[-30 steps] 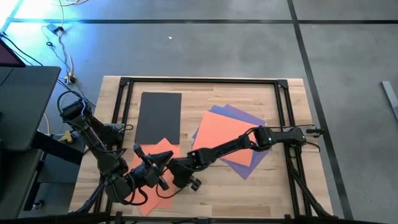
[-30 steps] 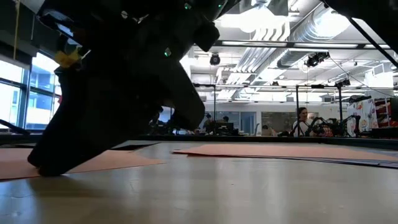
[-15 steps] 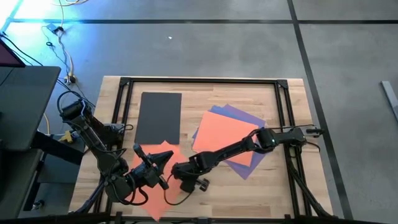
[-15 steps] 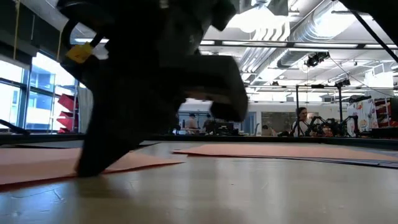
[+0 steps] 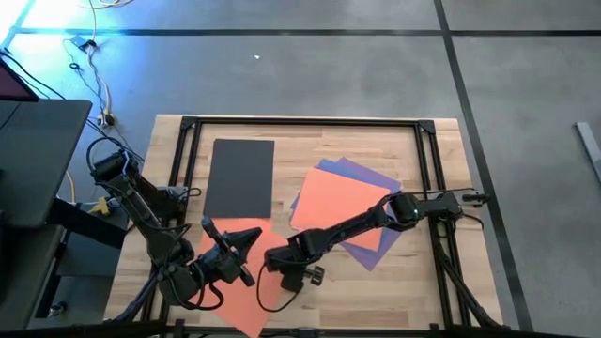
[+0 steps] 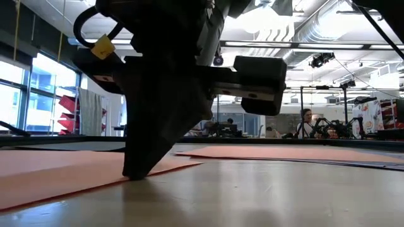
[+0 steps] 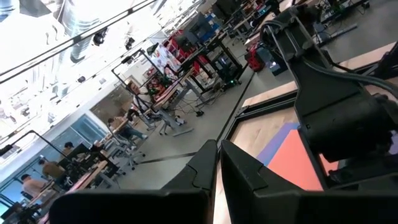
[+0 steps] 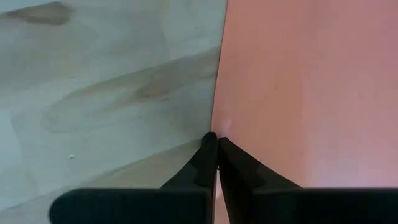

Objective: Organize paper
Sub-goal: Stack the right orange paper on top of the left orange paper

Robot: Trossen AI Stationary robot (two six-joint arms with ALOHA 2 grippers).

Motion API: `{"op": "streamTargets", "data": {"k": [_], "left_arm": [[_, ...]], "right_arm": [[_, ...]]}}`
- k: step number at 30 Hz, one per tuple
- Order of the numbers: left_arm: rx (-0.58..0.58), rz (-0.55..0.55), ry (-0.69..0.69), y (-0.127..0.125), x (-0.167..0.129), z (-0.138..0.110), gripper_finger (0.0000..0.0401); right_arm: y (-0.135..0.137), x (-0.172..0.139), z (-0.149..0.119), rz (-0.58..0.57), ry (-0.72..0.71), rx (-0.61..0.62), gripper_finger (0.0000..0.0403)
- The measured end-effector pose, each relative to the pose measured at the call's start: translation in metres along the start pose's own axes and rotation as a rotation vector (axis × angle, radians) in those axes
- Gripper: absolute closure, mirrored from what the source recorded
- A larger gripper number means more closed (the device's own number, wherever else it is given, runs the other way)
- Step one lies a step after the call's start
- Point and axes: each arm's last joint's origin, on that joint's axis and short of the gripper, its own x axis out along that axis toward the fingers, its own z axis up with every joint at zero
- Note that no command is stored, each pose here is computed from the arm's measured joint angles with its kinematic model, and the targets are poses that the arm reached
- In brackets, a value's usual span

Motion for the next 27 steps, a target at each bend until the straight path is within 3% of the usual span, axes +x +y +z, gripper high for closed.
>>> {"op": "streamTargets", "data": {"k": [3,12,22,27], "left_arm": [[-0.004,0.0,0.0,0.0,0.0,0.0,0.0401],[-0.004,0.0,0.0,0.0,0.0,0.0,0.0401],[0.003,0.002,0.001,0.0,0.001,0.0,0.0401],[0.004,0.003,0.002,0.0,0.001,0.0,0.0401]], "right_arm": [[-0.002,0.0,0.003,-0.023,-0.035,0.033,0.0403],[-0.014,-0.002,-0.005,-0.206,0.131,-0.009,0.0403],[-0.022,-0.006,-0.009,-0.354,0.337,-0.231,0.0403],[-0.024,-0.006,-0.009,-0.375,0.39,-0.327,0.0403]]}}
